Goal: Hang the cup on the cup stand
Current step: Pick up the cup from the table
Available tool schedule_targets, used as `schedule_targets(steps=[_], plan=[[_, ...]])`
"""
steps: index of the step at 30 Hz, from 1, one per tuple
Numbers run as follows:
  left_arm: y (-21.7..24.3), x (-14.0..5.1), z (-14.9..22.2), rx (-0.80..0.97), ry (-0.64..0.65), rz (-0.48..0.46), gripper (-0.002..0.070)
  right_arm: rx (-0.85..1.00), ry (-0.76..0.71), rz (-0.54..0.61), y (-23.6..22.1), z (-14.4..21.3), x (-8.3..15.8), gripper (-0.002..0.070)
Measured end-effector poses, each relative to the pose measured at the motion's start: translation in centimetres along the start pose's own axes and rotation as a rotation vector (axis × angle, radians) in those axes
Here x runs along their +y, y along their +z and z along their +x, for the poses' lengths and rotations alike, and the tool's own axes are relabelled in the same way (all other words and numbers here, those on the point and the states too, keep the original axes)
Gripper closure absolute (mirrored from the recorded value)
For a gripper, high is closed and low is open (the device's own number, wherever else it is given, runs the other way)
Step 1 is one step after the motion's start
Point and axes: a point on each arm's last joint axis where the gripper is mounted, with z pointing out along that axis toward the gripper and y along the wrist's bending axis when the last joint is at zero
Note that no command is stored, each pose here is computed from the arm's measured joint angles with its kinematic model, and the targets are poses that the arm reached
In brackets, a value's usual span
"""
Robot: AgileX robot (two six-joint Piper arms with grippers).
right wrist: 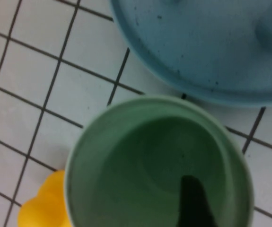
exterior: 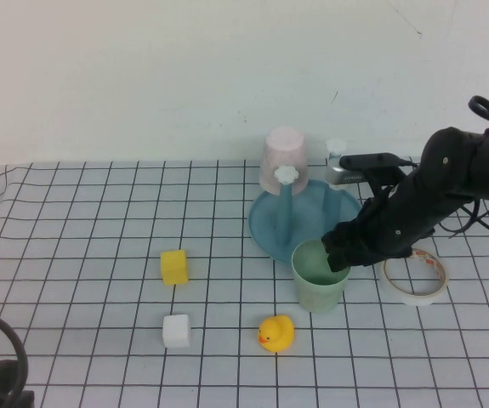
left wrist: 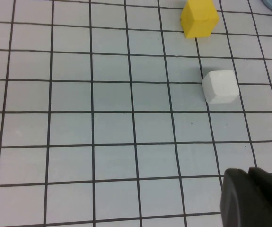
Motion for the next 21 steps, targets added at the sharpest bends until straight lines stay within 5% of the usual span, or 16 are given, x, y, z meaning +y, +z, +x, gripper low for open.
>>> schedule_targets(steps=[10,21], plan=[[0.0,0.0,0.0,0.0,0.007,0.0,0.0676,0.0,0.056,-0.024,1.4,0.1,-0.1,0.0619],[0.0,-0.2,0.1,0.009,0.01,0.023,0.0676,0.003,0.076,-0.057,1.6,0.2,0.1,0.0655]])
